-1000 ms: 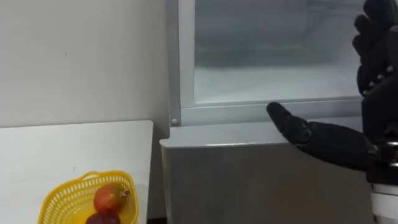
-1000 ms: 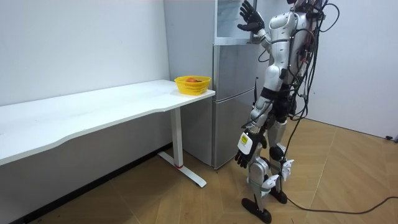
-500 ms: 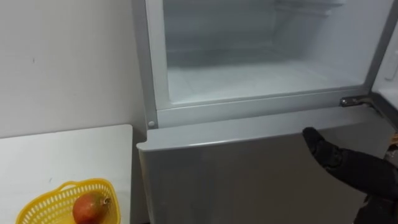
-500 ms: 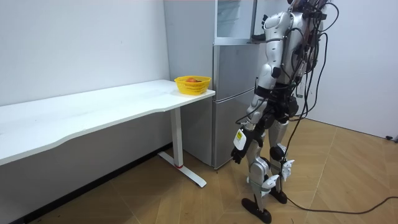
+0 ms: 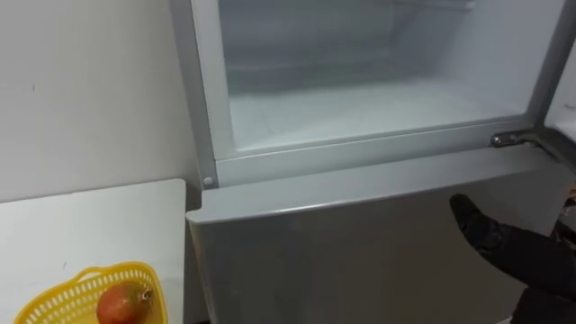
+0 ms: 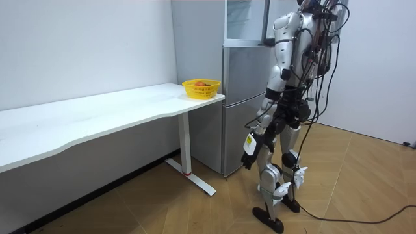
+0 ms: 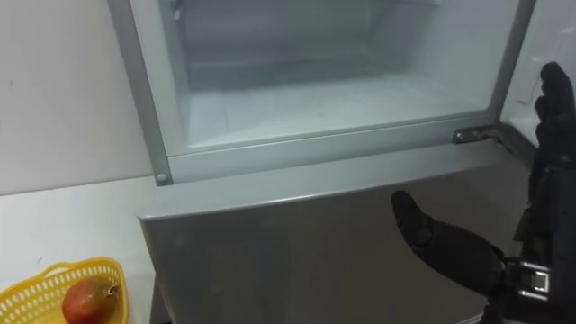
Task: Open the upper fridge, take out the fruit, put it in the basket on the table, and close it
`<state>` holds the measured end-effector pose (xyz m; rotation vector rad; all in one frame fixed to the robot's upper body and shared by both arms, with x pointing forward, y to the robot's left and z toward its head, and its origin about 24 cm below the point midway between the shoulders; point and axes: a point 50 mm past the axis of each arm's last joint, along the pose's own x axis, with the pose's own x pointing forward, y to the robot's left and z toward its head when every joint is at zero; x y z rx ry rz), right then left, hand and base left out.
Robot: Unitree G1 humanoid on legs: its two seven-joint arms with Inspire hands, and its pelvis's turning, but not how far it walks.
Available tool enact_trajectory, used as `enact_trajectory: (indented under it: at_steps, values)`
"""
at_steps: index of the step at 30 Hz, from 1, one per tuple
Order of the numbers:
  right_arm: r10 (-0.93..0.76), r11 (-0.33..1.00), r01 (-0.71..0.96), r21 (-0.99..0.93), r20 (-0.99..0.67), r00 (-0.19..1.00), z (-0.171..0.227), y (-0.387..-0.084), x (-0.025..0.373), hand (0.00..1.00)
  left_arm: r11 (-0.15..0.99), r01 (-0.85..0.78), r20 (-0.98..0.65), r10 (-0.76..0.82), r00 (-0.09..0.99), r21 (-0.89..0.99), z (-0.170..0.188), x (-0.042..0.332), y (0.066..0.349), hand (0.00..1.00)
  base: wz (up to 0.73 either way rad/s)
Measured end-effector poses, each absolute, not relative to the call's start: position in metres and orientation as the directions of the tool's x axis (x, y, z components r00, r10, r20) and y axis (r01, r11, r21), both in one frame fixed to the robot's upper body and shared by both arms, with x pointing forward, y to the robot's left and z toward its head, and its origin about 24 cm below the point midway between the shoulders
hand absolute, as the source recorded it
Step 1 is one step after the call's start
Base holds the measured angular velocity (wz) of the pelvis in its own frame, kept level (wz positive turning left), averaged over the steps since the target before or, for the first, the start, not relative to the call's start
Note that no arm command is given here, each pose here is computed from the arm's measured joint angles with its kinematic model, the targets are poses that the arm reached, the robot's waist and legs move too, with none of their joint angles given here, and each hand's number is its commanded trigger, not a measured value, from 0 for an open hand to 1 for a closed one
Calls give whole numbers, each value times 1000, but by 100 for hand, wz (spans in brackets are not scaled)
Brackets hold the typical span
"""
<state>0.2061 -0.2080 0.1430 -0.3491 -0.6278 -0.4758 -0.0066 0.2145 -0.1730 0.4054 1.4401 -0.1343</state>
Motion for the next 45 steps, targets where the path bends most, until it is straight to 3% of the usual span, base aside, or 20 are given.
enact_trajectory:
  at_steps: [12,21,28,38,45]
  values:
    - [-243,864,399,-306,440,864,104,-209,213,0,927,339,-985,123,119,157,-173,-2,216,0,-1]
    - [-102,888,248,-388,360,927,90,-189,212,0,927,348,-988,103,118,138,-173,-1,219,0,0]
    - [-101,883,217,-416,283,954,71,-193,214,0,927,348,-987,107,120,143,-172,-1,220,0,1]
    - [-185,878,172,-447,15,983,9,-205,198,0,927,348,-988,103,115,137,-172,-1,221,0,1]
    - [-332,888,284,-361,-79,940,-10,-226,181,0,930,321,-981,146,128,180,-171,-3,224,0,-2]
